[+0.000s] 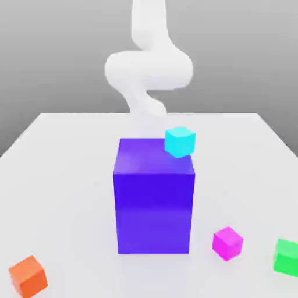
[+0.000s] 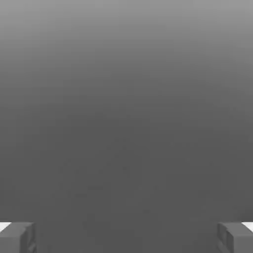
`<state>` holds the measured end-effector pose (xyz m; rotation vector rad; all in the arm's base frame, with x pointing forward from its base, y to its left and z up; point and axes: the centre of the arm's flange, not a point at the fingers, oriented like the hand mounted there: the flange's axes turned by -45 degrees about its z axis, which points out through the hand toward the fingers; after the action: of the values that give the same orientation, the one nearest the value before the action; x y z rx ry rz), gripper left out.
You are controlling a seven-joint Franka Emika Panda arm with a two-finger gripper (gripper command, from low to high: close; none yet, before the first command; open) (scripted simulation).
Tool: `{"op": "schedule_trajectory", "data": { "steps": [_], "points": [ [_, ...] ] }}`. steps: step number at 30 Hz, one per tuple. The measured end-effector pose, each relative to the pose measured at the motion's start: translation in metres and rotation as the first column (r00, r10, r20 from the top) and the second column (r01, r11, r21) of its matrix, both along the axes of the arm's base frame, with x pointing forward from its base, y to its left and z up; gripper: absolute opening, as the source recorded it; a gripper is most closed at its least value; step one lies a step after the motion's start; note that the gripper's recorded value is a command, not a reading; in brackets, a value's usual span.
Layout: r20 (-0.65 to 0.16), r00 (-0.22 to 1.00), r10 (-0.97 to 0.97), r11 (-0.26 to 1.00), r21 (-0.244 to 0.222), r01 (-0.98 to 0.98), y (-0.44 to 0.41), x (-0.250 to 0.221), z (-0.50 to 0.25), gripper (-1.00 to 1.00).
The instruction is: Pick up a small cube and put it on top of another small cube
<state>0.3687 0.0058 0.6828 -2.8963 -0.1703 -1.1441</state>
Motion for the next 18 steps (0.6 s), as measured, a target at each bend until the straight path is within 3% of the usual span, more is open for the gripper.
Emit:
{"op": "schedule_trajectory", "data": {
  "steps": [9, 18],
  "points": [
    [-0.161, 0.898, 0.410, 0.900, -0.091, -0.427, 0.044, 0.062, -0.113, 0.00],
    [-0.313, 0.636, 0.705, 0.629, -0.137, -0.765, 0.102, 0.084, -0.234, 0.00]
  ]
}}
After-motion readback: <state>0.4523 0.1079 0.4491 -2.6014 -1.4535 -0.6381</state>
